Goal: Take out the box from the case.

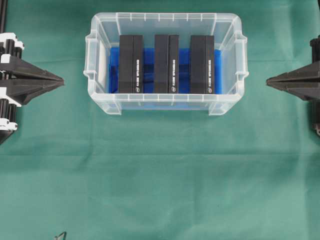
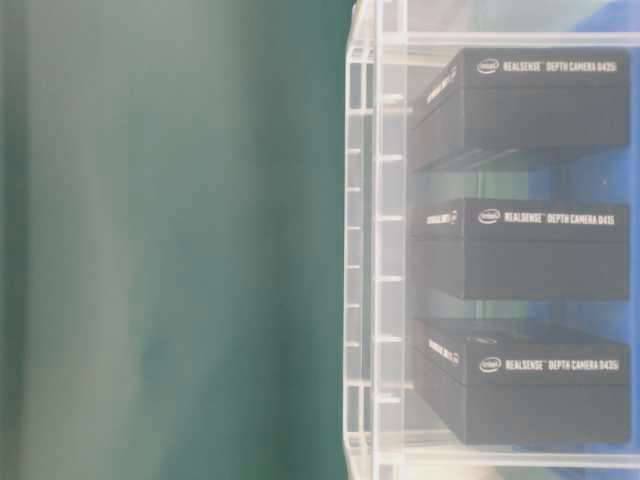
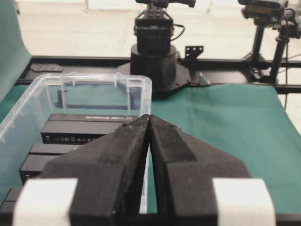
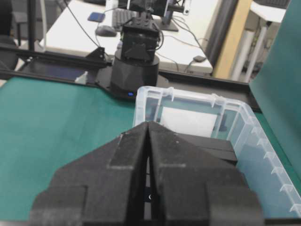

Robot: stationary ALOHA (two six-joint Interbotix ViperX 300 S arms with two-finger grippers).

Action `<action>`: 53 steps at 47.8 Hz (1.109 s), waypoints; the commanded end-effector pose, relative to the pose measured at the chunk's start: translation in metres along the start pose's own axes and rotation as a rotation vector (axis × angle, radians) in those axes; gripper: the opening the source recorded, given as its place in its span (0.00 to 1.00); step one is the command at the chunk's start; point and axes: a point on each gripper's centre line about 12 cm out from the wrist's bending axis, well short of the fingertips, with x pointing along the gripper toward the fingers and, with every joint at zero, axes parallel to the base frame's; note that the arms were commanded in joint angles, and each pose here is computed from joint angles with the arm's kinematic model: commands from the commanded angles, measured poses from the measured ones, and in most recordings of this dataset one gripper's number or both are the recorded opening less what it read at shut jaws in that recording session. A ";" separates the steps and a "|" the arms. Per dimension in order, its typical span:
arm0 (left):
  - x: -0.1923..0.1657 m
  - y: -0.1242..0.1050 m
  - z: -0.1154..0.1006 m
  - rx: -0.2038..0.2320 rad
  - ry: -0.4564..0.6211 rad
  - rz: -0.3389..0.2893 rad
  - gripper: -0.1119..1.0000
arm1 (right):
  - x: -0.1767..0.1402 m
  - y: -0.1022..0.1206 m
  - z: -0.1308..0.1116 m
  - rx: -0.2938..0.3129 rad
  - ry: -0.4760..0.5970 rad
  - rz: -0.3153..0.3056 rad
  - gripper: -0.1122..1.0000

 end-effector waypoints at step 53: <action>0.007 -0.001 0.103 -0.094 0.329 0.016 0.18 | 0.023 0.000 0.122 0.143 0.322 -0.023 0.11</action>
